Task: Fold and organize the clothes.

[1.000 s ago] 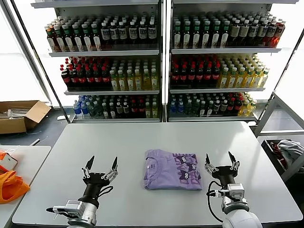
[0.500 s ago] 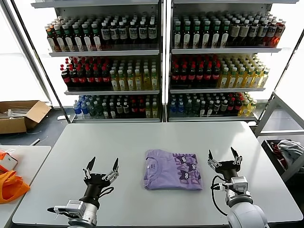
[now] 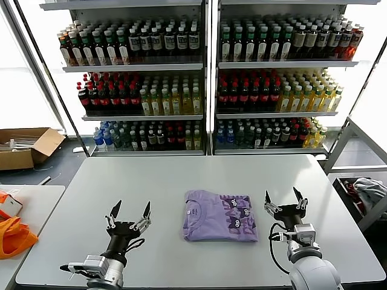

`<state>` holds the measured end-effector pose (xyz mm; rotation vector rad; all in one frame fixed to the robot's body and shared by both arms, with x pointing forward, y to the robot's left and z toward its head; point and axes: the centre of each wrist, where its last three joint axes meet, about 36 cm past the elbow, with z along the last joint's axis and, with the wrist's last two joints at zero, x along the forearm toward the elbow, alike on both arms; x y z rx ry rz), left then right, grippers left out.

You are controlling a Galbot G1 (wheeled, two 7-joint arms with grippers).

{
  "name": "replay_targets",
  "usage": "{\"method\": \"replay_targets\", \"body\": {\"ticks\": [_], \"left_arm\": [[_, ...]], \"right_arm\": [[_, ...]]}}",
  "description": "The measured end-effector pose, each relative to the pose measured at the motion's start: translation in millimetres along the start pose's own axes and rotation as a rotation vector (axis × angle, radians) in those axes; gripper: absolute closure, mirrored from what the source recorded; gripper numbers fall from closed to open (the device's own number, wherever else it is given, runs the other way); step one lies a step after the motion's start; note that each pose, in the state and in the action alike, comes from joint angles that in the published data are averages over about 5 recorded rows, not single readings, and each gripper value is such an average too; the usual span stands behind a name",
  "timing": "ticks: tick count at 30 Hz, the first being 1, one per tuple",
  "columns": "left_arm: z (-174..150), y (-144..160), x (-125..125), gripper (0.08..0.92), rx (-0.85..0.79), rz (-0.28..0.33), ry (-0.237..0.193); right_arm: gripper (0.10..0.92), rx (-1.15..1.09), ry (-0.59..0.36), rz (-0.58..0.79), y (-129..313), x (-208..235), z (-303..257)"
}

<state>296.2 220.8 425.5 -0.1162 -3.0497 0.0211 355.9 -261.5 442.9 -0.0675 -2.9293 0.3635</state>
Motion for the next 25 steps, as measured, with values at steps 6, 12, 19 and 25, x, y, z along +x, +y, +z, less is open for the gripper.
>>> {"method": "replay_targets", "body": {"ticks": [6,12,19,25], "left_arm": [[-3.5,2.4,-1.1,0.177,-0.014,-0.011,-0.003],[-5.8,4.4,-0.6,0.177,-0.029,-0.018,0.004],[-5.1,3.9,-1.6,0.177,-0.029,-0.017,0.017],[-3.4,3.6,-3.7,0.177,-0.028,-0.013,0.021]], "right_arm": [[0.2,-0.002,0.006,-0.013,4.2,-0.5,0.8],[0.2,-0.003,0.005,-0.024,7.5,-1.5,-1.3],[0.2,-0.003,0.009,-0.029,10.1,-2.3,-1.0],[0.2,-0.002,0.013,-0.029,9.6,-1.9,-0.7]]}}
